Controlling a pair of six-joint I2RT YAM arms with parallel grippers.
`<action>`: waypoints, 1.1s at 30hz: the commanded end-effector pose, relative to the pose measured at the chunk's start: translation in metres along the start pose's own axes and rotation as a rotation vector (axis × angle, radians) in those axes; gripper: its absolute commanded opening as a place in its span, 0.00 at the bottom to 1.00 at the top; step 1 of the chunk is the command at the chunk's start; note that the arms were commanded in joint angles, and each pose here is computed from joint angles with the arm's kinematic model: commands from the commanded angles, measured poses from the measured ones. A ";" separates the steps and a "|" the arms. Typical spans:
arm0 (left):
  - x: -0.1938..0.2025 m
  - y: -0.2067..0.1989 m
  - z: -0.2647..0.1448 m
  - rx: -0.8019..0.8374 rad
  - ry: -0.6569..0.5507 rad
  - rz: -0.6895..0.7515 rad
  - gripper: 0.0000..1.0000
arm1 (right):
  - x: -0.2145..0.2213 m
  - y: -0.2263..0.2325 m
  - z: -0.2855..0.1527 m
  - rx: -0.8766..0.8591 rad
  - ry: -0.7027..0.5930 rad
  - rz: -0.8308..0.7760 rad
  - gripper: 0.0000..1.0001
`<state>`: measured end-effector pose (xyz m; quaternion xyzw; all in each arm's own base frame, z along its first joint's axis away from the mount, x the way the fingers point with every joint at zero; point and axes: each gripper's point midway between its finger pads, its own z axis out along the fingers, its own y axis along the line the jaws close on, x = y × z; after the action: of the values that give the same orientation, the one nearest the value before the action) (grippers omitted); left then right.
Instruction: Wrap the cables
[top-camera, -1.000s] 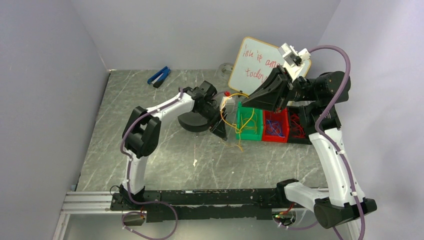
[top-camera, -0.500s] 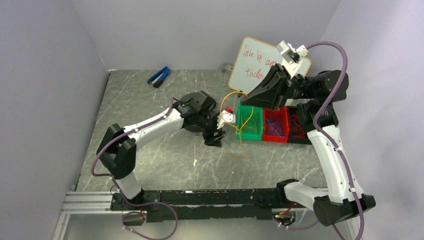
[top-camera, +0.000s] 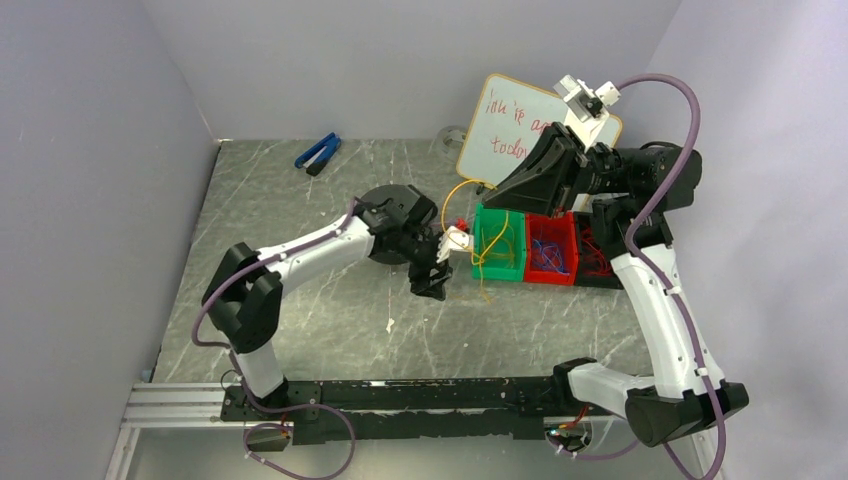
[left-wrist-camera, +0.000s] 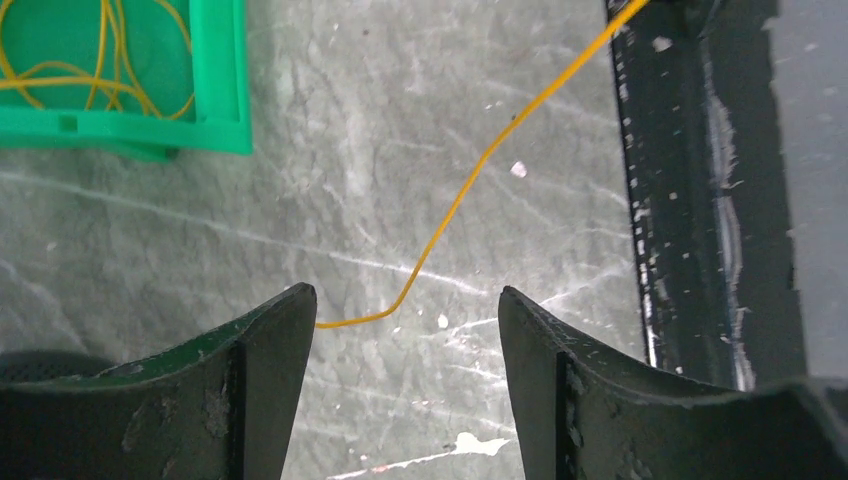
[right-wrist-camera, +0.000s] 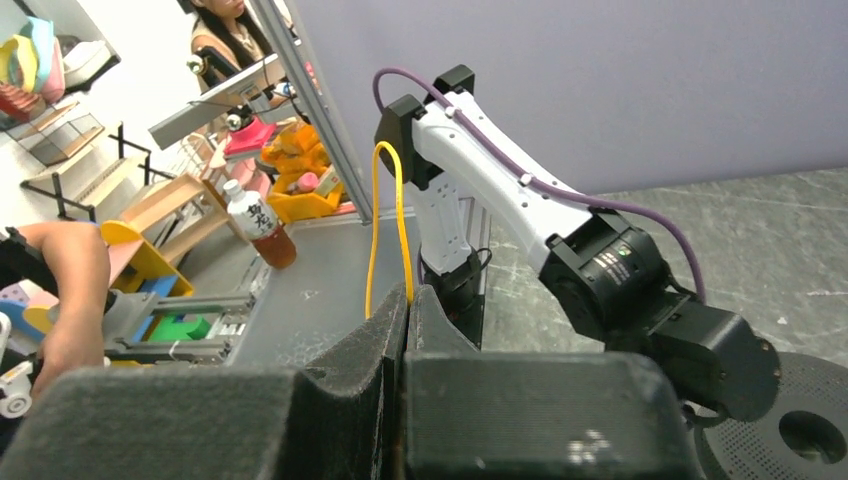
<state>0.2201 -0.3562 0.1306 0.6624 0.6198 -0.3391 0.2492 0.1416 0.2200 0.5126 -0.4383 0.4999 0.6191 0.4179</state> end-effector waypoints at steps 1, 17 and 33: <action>-0.016 -0.021 0.000 0.175 -0.049 -0.062 0.72 | -0.014 0.024 0.000 -0.022 0.001 -0.100 0.00; -0.017 -0.017 0.005 0.288 -0.104 -0.218 0.71 | -0.015 0.038 -0.001 -0.041 0.009 -0.129 0.00; -0.009 -0.031 0.017 0.425 -0.033 -0.329 0.03 | -0.019 0.035 -0.001 -0.038 0.008 -0.140 0.00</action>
<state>0.1954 -0.3668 0.1179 0.5857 0.6426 -0.4891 0.0693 0.1208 0.2149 0.5307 -0.4651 0.4743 0.6091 0.4333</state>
